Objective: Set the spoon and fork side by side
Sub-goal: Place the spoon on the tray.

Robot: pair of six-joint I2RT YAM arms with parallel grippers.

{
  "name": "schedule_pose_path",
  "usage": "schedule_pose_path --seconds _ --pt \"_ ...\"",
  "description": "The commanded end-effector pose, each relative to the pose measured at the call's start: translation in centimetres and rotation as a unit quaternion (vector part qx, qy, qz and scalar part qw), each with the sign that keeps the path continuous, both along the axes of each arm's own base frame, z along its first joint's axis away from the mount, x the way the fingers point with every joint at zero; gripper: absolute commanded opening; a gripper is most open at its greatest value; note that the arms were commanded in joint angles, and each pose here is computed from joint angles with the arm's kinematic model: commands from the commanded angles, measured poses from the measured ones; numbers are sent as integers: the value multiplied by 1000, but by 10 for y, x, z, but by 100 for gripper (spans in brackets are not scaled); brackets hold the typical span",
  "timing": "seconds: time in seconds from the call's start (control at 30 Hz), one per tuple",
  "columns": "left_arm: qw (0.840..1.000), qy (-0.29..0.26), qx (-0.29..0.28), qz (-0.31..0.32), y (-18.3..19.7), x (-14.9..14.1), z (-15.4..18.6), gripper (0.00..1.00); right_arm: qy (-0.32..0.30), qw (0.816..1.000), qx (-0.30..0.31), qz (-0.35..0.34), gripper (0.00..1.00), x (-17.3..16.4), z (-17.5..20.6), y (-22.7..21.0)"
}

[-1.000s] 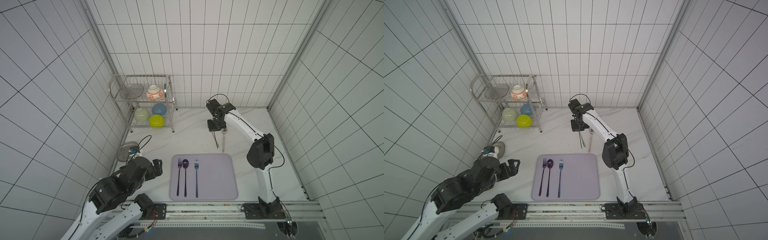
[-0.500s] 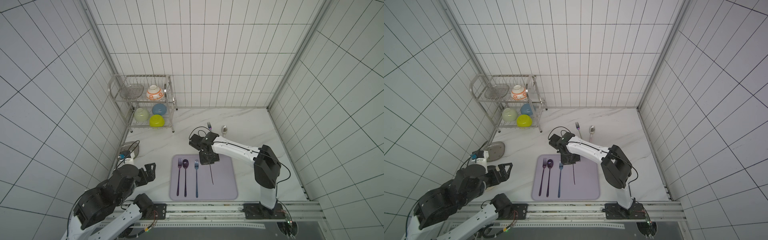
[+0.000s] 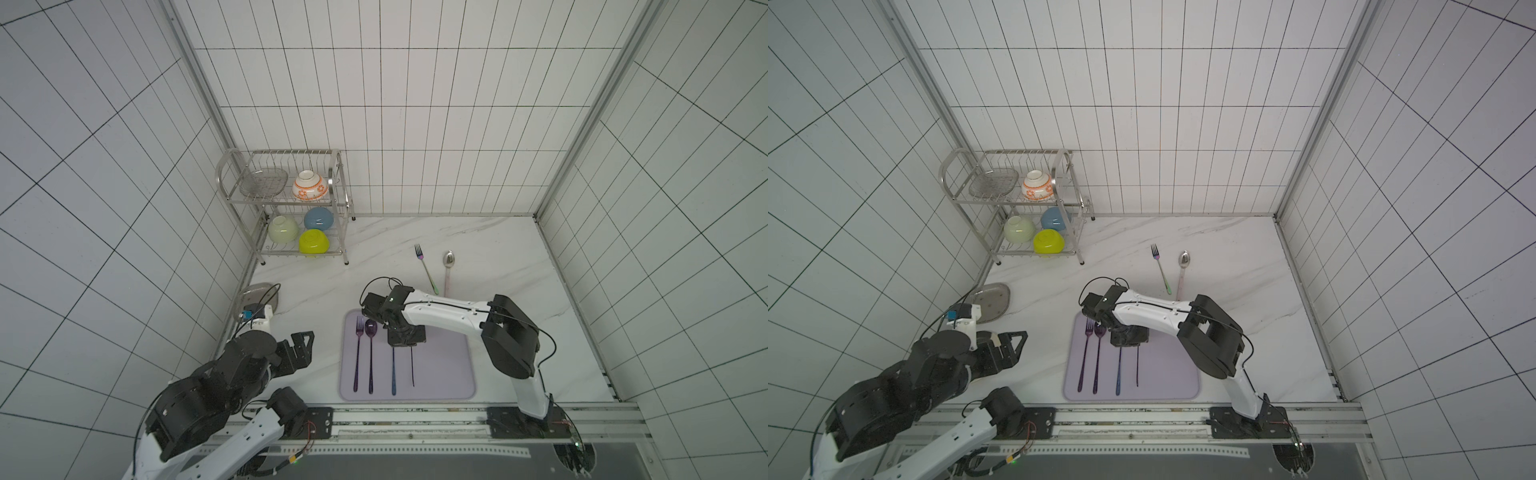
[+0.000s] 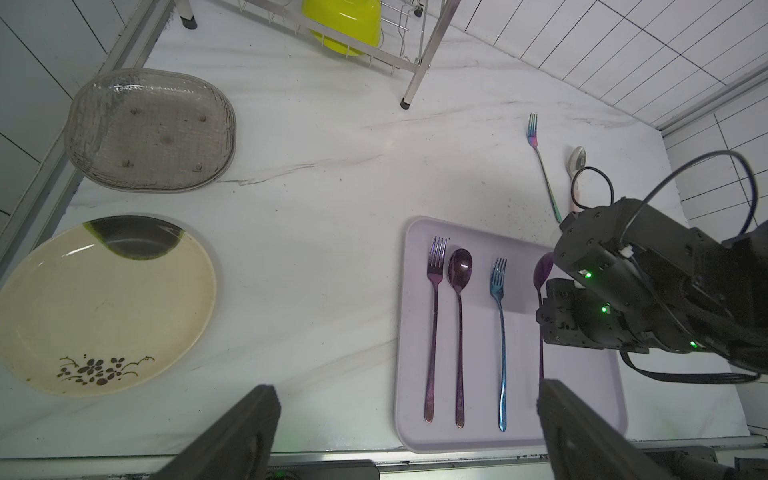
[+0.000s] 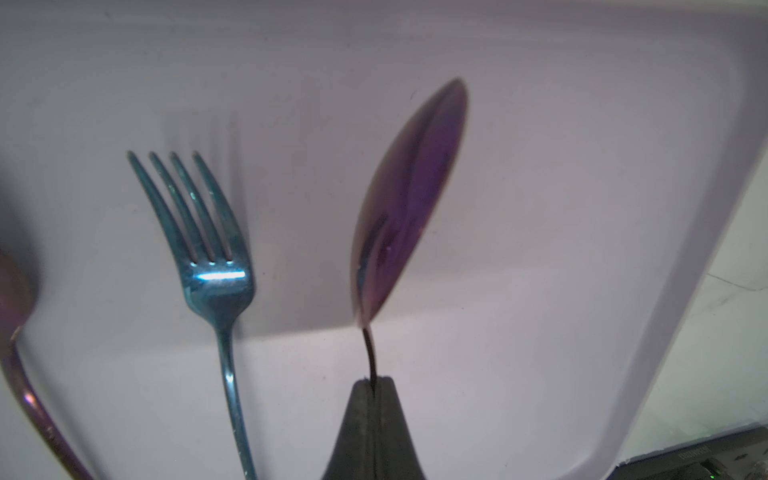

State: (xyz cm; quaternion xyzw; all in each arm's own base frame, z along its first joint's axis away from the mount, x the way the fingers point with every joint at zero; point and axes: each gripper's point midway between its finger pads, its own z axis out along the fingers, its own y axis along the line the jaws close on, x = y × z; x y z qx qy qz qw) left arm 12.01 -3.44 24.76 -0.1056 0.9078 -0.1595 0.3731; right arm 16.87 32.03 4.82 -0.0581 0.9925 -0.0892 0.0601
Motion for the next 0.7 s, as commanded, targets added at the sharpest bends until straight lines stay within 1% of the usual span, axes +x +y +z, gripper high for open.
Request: schedule_pose_path --seconds 0.0,0.67 --pt "1000 -3 -2 -7 1 -4 2 98 -14 1000 -10 -8 0 2 2 2" --pt "1000 2 -11 6 3 -5 -1 98 16 999 -35 8 0 -7 -20 2"
